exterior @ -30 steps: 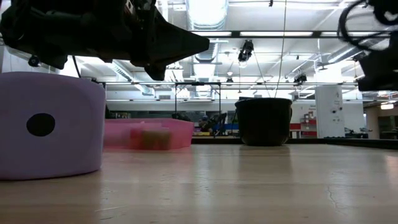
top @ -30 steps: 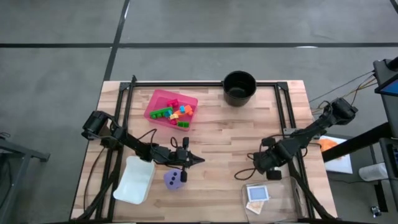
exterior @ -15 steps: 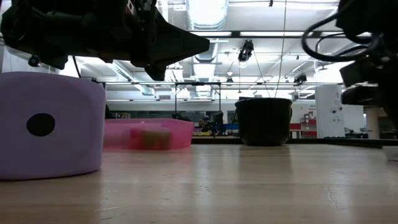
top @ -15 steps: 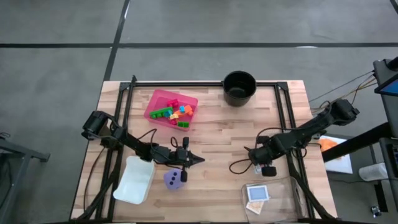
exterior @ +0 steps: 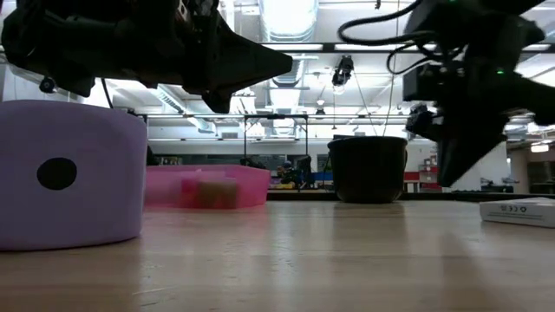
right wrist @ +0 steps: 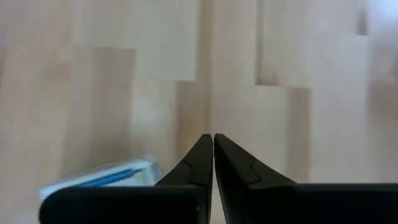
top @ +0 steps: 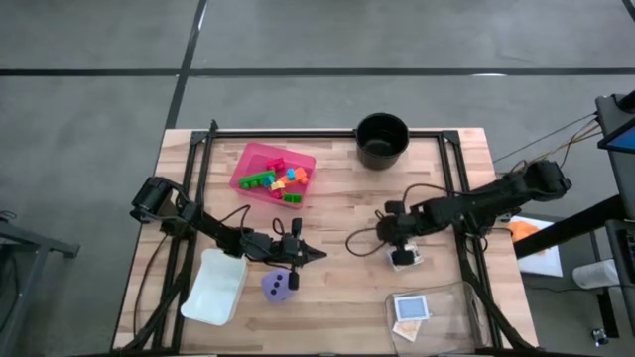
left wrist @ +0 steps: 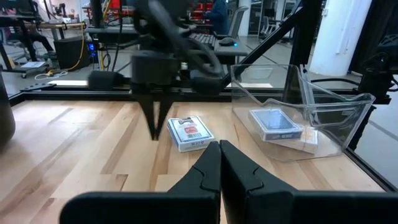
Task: Pick & Place Toys
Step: Put the white deck of cards into the transparent bin
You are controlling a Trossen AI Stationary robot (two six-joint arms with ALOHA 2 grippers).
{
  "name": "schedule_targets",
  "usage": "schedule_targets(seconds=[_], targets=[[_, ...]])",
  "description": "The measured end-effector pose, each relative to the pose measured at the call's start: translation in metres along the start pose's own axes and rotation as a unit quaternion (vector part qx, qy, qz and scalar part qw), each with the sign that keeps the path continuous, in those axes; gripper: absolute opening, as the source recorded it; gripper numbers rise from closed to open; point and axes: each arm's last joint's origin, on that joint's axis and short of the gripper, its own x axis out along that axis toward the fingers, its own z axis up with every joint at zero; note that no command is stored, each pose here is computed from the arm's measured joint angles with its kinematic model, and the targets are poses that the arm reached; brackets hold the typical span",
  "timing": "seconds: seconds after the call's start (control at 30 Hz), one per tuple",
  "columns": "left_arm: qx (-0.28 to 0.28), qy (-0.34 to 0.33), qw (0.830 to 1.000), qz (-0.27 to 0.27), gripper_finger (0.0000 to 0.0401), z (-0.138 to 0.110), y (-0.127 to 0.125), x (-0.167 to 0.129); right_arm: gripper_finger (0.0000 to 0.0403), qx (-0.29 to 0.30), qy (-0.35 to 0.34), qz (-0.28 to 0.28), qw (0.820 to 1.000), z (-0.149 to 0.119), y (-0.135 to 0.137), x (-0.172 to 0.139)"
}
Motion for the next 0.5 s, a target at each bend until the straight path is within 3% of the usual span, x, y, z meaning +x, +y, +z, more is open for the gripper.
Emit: schedule_targets(seconds=[0.2,0.4,0.5], targets=[[-0.004,0.004,1.0,0.0,0.0,-0.001,0.0,0.0,0.0017,0.005,0.064,-0.007,0.998,0.005,-0.008,-0.014],[-0.002,0.014,1.0,0.006,0.0,-0.003,0.001,0.0,0.0017,0.02,0.096,0.096,0.991,0.007,0.009,-0.022],[-0.003,0.015,1.0,0.006,0.0,-0.003,0.001,0.0,0.0017,0.021,0.126,0.103,0.986,0.003,0.018,-0.015]])
